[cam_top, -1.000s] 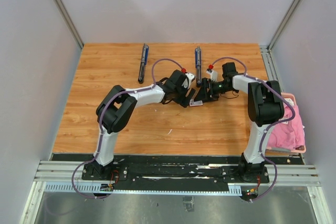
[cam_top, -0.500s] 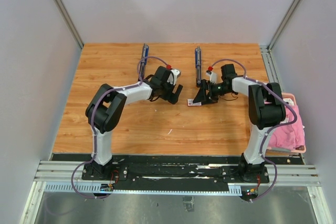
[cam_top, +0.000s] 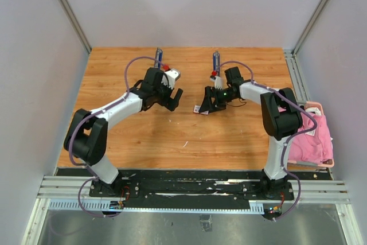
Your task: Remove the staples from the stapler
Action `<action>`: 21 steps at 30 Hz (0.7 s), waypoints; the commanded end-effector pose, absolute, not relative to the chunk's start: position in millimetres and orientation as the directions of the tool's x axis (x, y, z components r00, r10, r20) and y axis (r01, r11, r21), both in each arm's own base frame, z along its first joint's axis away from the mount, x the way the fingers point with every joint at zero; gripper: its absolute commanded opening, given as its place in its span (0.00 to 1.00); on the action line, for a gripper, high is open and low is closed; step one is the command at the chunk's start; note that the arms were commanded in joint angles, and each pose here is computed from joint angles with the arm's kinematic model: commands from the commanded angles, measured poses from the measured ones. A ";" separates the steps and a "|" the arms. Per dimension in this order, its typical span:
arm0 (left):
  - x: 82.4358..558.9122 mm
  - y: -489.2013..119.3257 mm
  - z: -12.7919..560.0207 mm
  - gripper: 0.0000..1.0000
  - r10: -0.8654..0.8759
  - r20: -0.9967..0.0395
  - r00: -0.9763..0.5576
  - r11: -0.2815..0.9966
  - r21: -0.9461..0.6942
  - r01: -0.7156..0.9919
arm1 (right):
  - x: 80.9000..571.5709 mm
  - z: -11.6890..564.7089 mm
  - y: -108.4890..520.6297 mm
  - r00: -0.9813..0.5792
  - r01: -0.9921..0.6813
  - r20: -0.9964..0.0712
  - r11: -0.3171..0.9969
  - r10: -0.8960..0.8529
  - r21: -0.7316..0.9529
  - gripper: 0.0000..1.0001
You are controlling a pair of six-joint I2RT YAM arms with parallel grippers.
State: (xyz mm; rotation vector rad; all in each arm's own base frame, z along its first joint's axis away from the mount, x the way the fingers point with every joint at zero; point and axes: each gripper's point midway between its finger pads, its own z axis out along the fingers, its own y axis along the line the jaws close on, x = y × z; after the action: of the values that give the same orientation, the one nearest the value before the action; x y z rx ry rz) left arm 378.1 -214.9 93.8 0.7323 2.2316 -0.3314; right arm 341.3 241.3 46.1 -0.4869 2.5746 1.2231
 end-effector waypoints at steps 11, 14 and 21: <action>359.3 -182.2 144.9 0.98 0.425 -0.796 -0.430 0.784 0.086 0.615 | 356.4 41.6 254.8 -0.876 -0.471 -0.411 0.630 -0.253 0.617 0.78; 357.1 -177.4 152.4 0.98 0.432 -0.799 -0.419 0.784 0.103 0.612 | 357.4 44.5 252.3 -0.864 -0.491 -0.428 0.636 -0.266 0.595 0.78; 342.6 -143.8 188.9 0.98 0.437 -0.817 -0.377 0.805 0.168 0.568 | 364.5 87.7 196.6 -0.713 -0.628 -0.593 0.717 -0.374 0.302 0.78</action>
State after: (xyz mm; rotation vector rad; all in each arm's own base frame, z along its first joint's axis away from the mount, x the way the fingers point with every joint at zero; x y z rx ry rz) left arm 350.6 -169.0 162.0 0.7674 2.0777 -0.2426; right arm 361.4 234.0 49.4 -0.6321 2.5368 0.9732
